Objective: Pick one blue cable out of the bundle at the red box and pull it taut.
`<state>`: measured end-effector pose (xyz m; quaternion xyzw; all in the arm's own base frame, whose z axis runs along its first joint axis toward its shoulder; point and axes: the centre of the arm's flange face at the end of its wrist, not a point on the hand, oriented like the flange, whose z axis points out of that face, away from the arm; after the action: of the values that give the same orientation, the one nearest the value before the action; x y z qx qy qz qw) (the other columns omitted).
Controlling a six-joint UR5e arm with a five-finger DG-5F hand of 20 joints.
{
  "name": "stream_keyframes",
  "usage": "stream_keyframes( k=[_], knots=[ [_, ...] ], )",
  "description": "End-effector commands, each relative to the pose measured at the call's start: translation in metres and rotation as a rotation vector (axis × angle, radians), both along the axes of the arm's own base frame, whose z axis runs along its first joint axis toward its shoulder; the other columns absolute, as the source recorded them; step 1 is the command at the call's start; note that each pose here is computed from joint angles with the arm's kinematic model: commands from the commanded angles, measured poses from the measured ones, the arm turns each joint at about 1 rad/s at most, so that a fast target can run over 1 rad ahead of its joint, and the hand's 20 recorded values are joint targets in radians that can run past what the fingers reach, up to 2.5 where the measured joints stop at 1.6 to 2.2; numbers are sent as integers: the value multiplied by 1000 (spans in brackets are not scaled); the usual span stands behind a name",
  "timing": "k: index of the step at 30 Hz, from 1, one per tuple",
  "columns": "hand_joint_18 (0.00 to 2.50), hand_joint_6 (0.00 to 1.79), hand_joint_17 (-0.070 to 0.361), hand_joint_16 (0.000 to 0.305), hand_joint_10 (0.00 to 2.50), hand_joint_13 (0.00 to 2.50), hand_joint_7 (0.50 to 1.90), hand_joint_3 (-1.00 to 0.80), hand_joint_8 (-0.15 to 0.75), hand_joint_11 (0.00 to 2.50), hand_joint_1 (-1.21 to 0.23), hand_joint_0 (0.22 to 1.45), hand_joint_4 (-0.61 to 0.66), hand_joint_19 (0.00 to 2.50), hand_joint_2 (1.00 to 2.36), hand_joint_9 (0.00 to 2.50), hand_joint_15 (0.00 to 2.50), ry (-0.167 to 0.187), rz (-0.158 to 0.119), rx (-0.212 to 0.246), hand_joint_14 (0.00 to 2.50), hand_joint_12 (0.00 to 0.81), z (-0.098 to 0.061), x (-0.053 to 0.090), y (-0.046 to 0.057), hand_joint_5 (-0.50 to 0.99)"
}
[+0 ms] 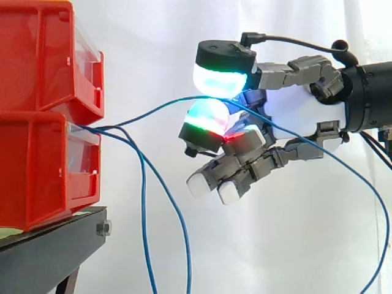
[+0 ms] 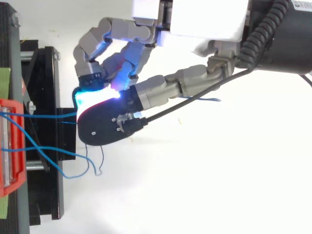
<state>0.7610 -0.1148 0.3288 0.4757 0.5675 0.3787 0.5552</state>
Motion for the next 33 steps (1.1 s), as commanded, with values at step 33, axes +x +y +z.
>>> stream_keyframes(
  k=[33],
  knots=[
    [657, 902, 113, 50, 18, 663, 1075, -384, 360, 1174, -933, 687, 174, 411, 1008, 1086, 374, -1, 0, 0, 14, 363, 1, 0, 0, -151]
  ],
)
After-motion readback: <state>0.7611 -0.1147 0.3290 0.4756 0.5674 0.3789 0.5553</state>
